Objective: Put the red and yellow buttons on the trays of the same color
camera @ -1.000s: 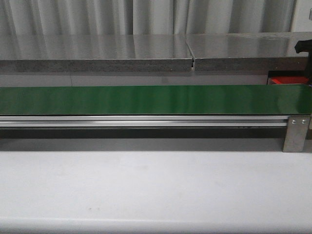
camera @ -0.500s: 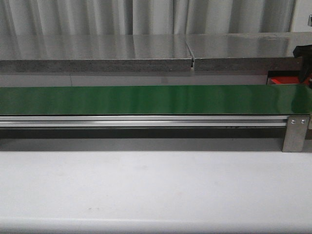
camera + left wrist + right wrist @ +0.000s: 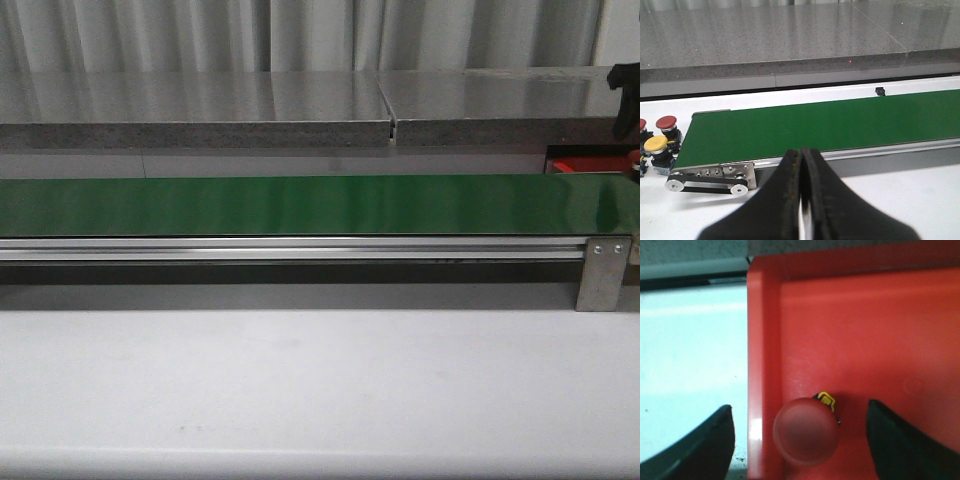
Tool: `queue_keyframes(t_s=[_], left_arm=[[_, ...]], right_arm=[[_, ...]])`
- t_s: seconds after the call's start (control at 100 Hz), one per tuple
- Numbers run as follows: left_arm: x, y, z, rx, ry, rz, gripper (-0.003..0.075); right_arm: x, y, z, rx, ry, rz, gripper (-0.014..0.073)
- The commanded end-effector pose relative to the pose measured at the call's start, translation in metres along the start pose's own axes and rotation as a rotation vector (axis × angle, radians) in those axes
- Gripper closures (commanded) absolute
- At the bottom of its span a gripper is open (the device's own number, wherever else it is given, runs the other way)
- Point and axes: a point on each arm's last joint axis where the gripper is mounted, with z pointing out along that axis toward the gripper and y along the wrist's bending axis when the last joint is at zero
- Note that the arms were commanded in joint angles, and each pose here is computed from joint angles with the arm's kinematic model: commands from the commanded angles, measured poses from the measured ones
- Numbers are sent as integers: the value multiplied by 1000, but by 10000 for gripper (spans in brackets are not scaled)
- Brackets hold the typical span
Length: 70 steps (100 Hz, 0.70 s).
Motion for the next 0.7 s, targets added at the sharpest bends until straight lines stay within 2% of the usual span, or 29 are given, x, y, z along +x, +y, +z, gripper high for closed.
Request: queue_keyframes(t_s=[0.0,0.31,0.48,0.69], left_arm=[[-14,0,-2,4,-89,-18,741],[-14,0,-2,4,-89,-18,741],[-14,0,-2,4,-89,-18,741],[-14,0,-2,4,-89,-18,741]], right_arm=[[-28,9,-58,13,-154,-28,53],[-18,27,-113,16,-209,-55,53],[-8,45,-141,2,-232,-128,53],[5,64,-167,-24,-259,-160,53]])
